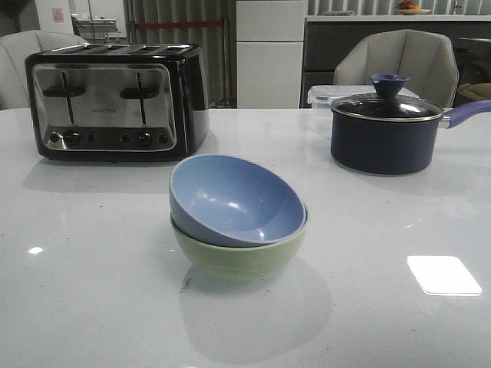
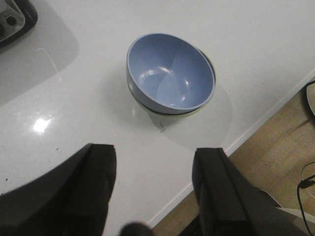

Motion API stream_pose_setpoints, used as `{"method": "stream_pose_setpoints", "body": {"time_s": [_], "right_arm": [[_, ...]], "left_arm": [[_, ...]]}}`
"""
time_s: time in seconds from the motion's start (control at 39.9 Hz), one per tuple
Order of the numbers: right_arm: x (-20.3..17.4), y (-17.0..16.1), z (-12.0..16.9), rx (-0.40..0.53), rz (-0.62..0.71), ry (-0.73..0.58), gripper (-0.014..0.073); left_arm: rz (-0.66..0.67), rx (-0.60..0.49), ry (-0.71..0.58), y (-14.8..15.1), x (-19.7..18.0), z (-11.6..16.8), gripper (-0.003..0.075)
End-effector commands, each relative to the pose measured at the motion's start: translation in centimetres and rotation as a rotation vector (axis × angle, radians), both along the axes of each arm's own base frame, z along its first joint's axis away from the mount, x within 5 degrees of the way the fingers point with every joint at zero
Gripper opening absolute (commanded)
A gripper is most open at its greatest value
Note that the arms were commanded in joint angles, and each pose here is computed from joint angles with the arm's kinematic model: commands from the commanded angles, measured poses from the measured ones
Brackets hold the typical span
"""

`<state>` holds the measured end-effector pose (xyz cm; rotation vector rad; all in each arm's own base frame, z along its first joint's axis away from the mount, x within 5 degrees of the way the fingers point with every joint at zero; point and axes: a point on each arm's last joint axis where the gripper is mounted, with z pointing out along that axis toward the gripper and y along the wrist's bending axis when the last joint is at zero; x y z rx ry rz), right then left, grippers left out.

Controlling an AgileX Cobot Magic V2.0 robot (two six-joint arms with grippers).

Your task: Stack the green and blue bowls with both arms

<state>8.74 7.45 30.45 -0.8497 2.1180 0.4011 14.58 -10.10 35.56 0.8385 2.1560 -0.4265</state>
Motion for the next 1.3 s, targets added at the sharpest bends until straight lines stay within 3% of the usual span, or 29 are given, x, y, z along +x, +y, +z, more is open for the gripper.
{"method": "stream_pose_setpoints", "body": {"time_s": [0.0, 0.28, 0.45, 0.78, 0.85, 0.98, 1.13, 1.28], "right_arm": [[0.3, 0.2, 1.4, 0.055, -0.007, -0.074, 0.0452], [0.4, 0.0, 1.3, 0.037, -0.013, -0.081, 0.0452], [0.6, -0.3, 1.3, 0.059, -0.083, -0.056, 0.0452], [0.7, -0.5, 1.2, 0.045, -0.119, -0.059, 0.0449], [0.7, -0.5, 1.2, 0.042, -0.118, -0.061, 0.0390], [0.8, -0.6, 1.2, 0.041, -0.118, -0.062, 0.0223], [0.8, -0.6, 1.2, 0.041, -0.118, -0.062, 0.0087], [0.8, -0.6, 1.2, 0.039, -0.118, -0.063, 0.0031]], "left_arm": [[0.010, -0.070, -0.110, 1.1, -2.2, 1.0, 0.0424], [0.010, -0.096, -0.161, 3.2, -6.0, -0.9, 0.0424], [0.068, -0.015, -0.173, 4.1, -5.7, -1.9, 0.0423], [0.106, -0.011, -0.176, 4.3, -5.6, -1.9, 0.0412], [0.113, -0.018, -0.170, 4.3, -5.6, -1.9, 0.0368], [0.122, -0.027, -0.163, 4.3, -5.6, -1.9, 0.0233], [0.122, -0.028, -0.165, 4.3, -5.6, -1.9, 0.0090], [0.121, -0.028, -0.159, 4.3, -5.6, -1.9, 0.0098]]}}
